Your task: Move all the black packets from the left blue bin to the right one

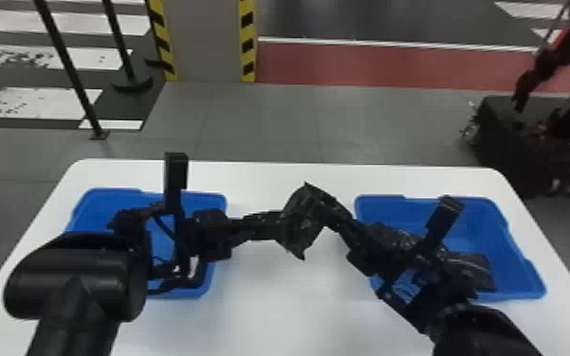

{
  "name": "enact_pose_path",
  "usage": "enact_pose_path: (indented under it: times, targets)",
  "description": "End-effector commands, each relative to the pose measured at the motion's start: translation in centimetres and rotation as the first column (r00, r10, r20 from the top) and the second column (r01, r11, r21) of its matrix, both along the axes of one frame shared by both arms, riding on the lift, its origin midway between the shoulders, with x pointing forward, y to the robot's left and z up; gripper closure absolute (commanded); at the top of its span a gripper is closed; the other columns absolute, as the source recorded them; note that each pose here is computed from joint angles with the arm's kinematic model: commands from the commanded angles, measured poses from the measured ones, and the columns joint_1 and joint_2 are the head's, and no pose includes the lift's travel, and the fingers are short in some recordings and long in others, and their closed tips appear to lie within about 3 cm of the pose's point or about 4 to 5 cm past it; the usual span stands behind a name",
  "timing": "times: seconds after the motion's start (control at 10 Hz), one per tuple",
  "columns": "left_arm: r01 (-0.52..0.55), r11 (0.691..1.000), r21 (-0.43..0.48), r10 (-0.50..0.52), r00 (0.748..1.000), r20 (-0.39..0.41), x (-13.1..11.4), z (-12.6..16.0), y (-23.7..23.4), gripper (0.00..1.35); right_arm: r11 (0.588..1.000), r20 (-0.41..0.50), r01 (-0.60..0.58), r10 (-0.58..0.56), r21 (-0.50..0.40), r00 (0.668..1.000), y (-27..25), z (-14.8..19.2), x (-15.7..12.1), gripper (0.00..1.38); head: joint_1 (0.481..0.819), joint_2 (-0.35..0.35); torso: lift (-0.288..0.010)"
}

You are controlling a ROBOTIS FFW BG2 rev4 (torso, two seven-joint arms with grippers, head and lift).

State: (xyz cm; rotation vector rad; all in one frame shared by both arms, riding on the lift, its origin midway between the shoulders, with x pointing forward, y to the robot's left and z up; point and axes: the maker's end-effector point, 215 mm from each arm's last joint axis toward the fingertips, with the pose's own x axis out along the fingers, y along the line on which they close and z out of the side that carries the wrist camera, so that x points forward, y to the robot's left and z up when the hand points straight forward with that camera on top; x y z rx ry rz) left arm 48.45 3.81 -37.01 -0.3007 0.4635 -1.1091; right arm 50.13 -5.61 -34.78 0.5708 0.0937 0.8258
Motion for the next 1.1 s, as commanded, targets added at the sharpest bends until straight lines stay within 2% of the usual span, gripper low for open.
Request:
enact_pose_path:
  times: [0.0, 0.1, 0.2, 0.3, 0.5, 0.7, 0.8, 0.9, 1.0]
  targets:
    - [-0.042, 0.999, -0.019, 0.042, 0.999, -0.006, -0.2, -0.8, 1.3, 0.62, 1.000, 0.000, 0.016, -0.016, 0.022, 1.000, -0.7, 0.1, 0.0, 1.28, 0.695, -0.022, -0.110]
    - [-0.072, 0.997, -0.018, 0.071, 0.997, -0.017, -0.4, -1.6, 2.5, 0.21, 0.998, 0.005, 0.063, -0.063, 0.015, 0.998, -3.1, 0.1, 0.1, 1.28, 0.695, -0.017, -0.110]
    - [-0.098, 0.995, -0.028, 0.096, 0.994, -0.043, -0.8, -2.4, 3.8, 0.09, 0.994, 0.012, 0.109, -0.109, -0.002, 0.994, -5.9, 0.2, 0.4, 1.28, 0.695, -0.018, -0.110]
    - [-0.120, 0.992, -0.040, 0.118, 0.992, -0.054, -1.2, -2.9, 4.9, 0.14, 0.987, 0.017, 0.156, -0.155, -0.025, 0.988, -9.0, 0.1, 1.2, 1.28, 0.695, -0.024, -0.110]
    - [-0.163, 0.986, -0.031, 0.161, 0.986, -0.053, -1.6, -2.8, 7.4, 0.17, 0.957, 0.023, 0.266, -0.266, -0.112, 0.964, -15.6, -0.4, 2.7, 1.28, 0.695, -0.071, -0.110]
    - [-0.208, 0.978, -0.020, 0.207, 0.977, -0.044, -1.5, -2.7, 9.7, 0.17, 0.918, -0.034, 0.342, -0.355, -0.199, 0.934, -21.6, -4.5, 4.9, 1.28, 0.695, -0.119, -0.110]
    - [-0.220, 0.975, -0.018, 0.219, 0.975, -0.043, -1.5, -2.7, 10.4, 0.17, 0.887, -0.060, 0.393, -0.418, -0.241, 0.907, -25.1, -6.7, 5.6, 1.28, 0.695, -0.127, -0.110]
    - [-0.226, 0.974, -0.014, 0.225, 0.974, -0.037, -1.4, -2.7, 10.8, 0.17, 0.850, -0.067, 0.442, -0.478, -0.287, 0.876, -28.0, -7.7, 5.7, 1.10, 0.695, -0.152, -0.110]
    - [-0.236, 0.972, -0.007, 0.236, 0.971, -0.036, -1.5, -2.9, 11.3, 0.17, 0.834, -0.060, 0.460, -0.499, -0.306, 0.865, -28.7, -7.6, 5.6, 0.40, 0.695, -0.184, -0.110]
